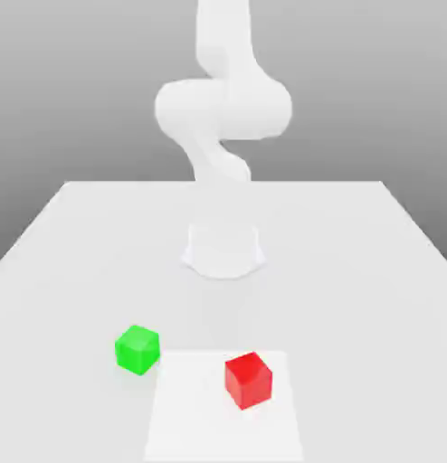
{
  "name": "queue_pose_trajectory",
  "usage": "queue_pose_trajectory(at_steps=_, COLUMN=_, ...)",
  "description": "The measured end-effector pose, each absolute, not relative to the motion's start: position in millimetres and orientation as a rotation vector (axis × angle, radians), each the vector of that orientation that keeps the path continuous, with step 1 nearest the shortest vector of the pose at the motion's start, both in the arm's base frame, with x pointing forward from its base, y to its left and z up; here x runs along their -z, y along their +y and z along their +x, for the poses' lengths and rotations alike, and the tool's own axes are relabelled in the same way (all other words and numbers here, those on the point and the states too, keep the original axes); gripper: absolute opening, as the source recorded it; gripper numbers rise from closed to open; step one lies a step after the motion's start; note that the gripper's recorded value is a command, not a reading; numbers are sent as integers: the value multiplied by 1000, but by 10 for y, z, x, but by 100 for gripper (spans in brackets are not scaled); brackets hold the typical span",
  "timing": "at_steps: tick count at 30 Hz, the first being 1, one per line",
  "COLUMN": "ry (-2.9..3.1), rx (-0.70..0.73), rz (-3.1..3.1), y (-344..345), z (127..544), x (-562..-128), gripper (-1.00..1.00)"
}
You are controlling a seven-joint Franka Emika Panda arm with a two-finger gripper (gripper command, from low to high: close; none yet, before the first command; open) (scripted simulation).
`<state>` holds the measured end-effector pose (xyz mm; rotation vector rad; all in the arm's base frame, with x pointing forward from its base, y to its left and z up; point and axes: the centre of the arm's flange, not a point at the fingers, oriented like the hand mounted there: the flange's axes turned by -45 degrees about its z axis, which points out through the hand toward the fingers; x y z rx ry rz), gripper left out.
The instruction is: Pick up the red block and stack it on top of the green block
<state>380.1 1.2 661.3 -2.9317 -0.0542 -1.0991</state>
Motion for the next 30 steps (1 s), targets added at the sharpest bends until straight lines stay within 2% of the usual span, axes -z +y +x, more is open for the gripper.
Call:
queue_pose_trajectory(at_steps=4, ry=-197, rx=871, rz=-2995, y=81, z=4255, x=-5644, gripper=0)
queue_pose_trajectory(at_steps=9, ry=-368, rx=602, rz=-3043, y=203, z=4477, x=-4462, gripper=0)
queue_pose_trajectory(at_steps=14, ry=-539, rx=331, rz=-3064, y=311, z=4380, x=-3318, gripper=0)
queue_pose_trajectory(at_steps=19, ry=-712, rx=57, rz=-3057, y=361, z=4002, x=-2292, gripper=0)
queue_pose_trajectory(at_steps=26, ry=-745, rx=1, rz=-3053, y=353, z=3906, x=-1504, gripper=0)
queue_pose_trajectory(at_steps=27, ry=-745, rx=0, rz=-3052, y=353, z=3900, x=-1452, gripper=-100)
queue_pose_trajectory(at_steps=30, ry=-745, rx=0, rz=-3052, y=352, z=3900, x=-1452, gripper=-100)
